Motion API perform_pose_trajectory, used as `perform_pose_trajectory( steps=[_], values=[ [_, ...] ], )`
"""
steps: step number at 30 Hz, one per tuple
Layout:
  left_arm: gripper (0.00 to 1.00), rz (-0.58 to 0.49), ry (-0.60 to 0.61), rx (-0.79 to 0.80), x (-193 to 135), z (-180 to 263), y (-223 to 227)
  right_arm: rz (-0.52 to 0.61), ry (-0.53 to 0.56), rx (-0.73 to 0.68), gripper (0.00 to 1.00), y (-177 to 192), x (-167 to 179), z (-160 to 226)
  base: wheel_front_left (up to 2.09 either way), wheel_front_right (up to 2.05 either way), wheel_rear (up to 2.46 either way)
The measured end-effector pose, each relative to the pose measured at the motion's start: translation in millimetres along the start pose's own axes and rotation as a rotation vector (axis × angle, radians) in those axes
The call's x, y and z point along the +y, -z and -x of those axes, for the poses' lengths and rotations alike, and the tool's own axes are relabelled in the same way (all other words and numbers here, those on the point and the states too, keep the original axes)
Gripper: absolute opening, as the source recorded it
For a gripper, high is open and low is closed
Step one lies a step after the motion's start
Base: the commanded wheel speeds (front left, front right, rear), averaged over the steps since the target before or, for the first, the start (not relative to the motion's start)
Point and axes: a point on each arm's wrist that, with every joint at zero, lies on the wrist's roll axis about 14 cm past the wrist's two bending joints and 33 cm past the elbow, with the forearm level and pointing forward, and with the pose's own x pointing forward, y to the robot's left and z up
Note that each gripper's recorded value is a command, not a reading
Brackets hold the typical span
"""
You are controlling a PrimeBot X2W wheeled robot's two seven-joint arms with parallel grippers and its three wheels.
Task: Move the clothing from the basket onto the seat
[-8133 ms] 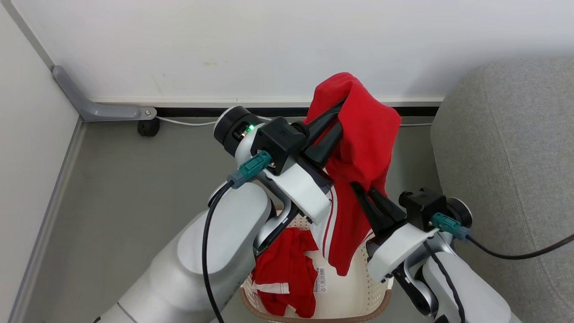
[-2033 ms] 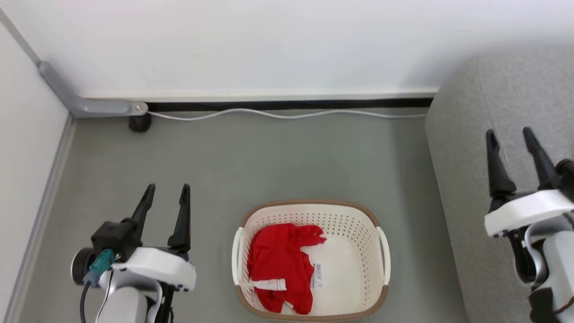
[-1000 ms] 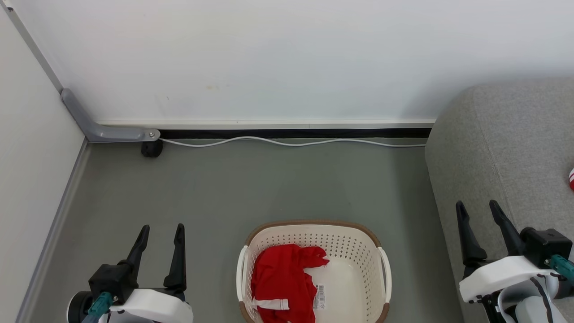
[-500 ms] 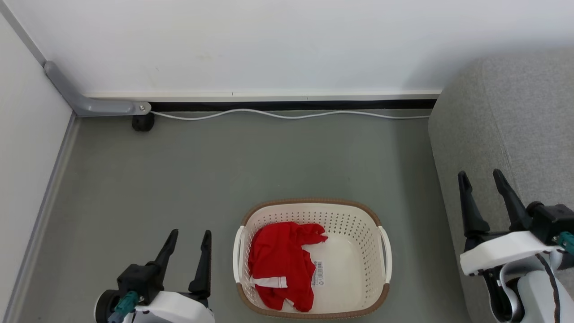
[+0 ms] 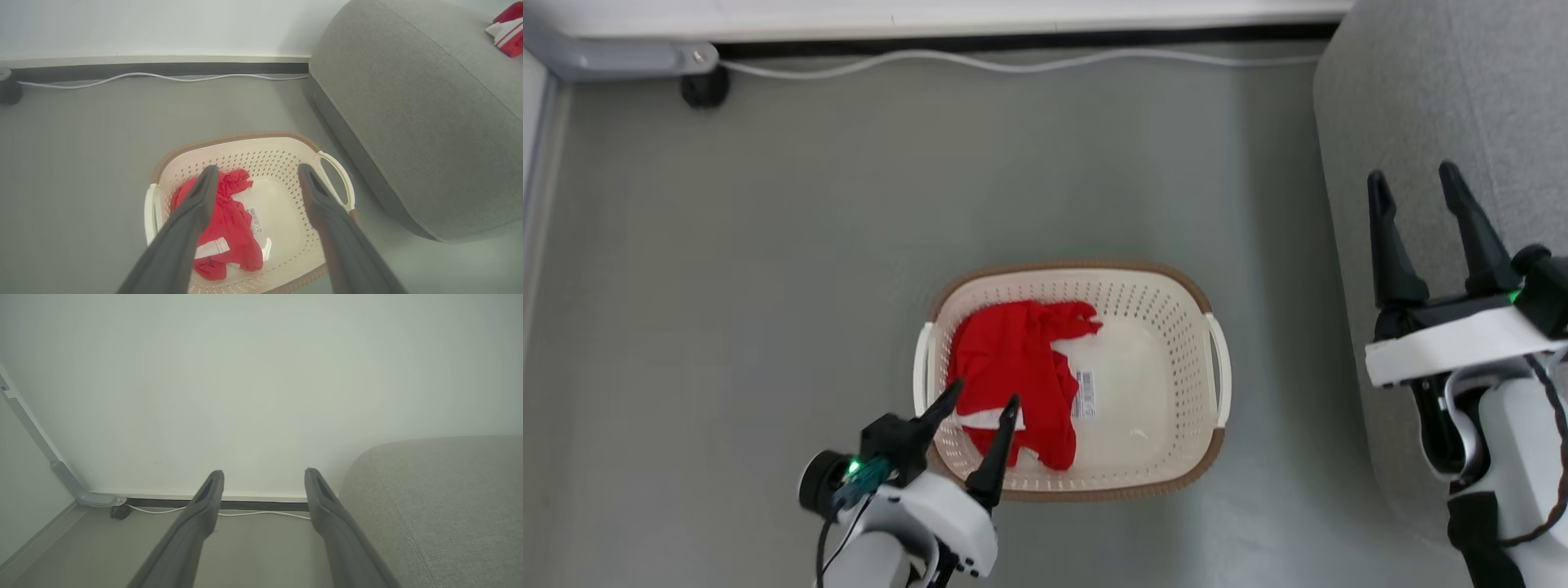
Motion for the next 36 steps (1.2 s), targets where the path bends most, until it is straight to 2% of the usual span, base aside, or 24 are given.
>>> perform_pose_trajectory(
  steps=[6, 12, 24, 36],
  values=[
    [1.00, -0.031, 0.136, 0.135, -23, -46, 34, 0.016, 0.007, 0.022, 1.00, 21, -15, -25, 0.00, 0.00, 0.00],
    [1.00, -0.077, 0.201, 0.218, -29, -85, 57, 0.027, 0.021, 0.043, 1.00, 41, -29, -37, 0.00, 0.00, 0.00],
    [1.00, -0.200, 0.175, 0.391, -3, -153, 107, 0.028, 0.029, 0.051, 1.00, 70, -42, -61, 0.00, 0.00, 0.00],
    [1.00, -0.291, 0.133, 0.589, 26, -185, 178, 0.016, 0.006, 0.054, 1.00, 100, -41, -82, 0.00, 0.00, 0.00]
  ],
)
